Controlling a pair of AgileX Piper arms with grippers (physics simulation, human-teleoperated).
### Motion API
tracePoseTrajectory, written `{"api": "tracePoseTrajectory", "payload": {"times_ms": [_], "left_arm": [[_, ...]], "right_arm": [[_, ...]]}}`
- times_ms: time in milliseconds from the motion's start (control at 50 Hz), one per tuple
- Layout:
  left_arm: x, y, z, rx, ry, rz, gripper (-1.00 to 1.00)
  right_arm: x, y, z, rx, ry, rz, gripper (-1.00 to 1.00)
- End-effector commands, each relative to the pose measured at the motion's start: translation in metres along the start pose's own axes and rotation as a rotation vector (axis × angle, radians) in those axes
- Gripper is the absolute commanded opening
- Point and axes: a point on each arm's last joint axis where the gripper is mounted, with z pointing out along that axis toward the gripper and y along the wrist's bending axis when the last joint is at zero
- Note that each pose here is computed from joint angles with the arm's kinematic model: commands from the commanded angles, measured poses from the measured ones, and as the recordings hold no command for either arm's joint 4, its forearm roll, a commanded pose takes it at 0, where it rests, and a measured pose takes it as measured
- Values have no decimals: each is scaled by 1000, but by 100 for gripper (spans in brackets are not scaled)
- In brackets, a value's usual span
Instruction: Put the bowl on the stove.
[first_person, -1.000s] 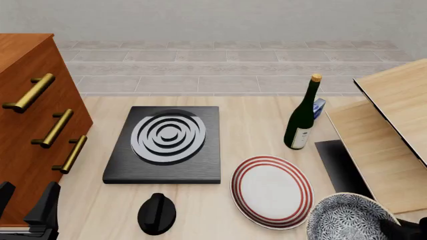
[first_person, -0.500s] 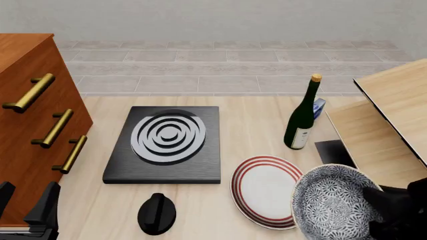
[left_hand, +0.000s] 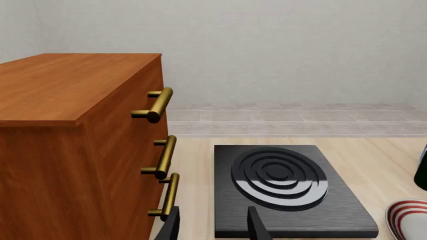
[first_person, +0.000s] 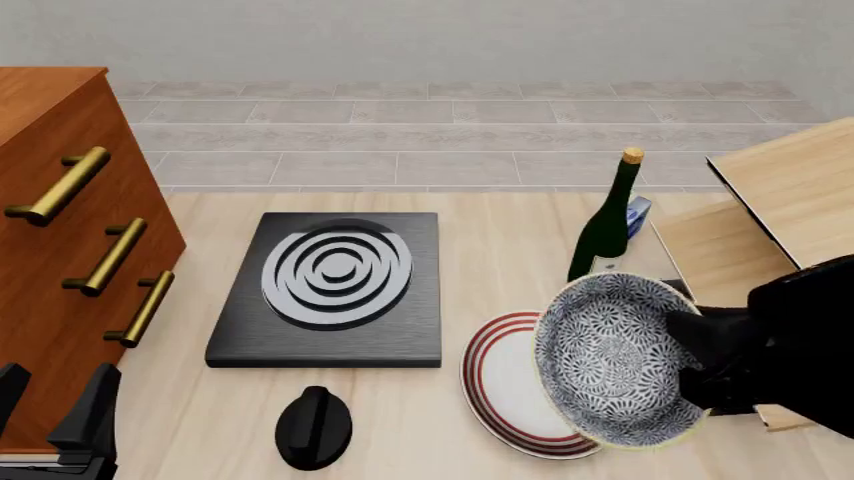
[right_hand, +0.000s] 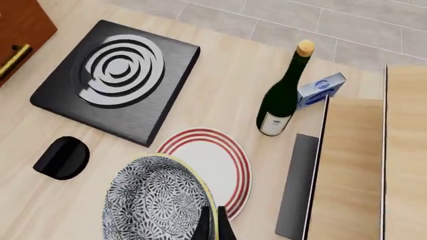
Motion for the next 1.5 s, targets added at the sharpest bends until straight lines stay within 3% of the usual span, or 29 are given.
{"api": "tracePoseTrajectory", "payload": {"times_ms": [20, 480, 740, 980, 1140, 1500], "left_arm": [[0, 0, 0, 0, 0, 0, 100], [0, 0, 0, 0, 0, 0, 100], [0, 0, 0, 0, 0, 0, 100], [0, 0, 0, 0, 0, 0, 100], [0, 0, 0, 0, 0, 0, 100], [0, 0, 0, 0, 0, 0, 100]], "right_arm": [[-17, 8, 18, -48, -29, -8, -100], [-54, 29, 53, -127, -65, 12, -100], [-83, 50, 70, -195, -95, 23, -100], [-93, 70, 86, -247, -86, 26, -100], [-109, 81, 96, -272, -91, 63, -100], [-138, 110, 131, -310, -69, 73, -100]]}}
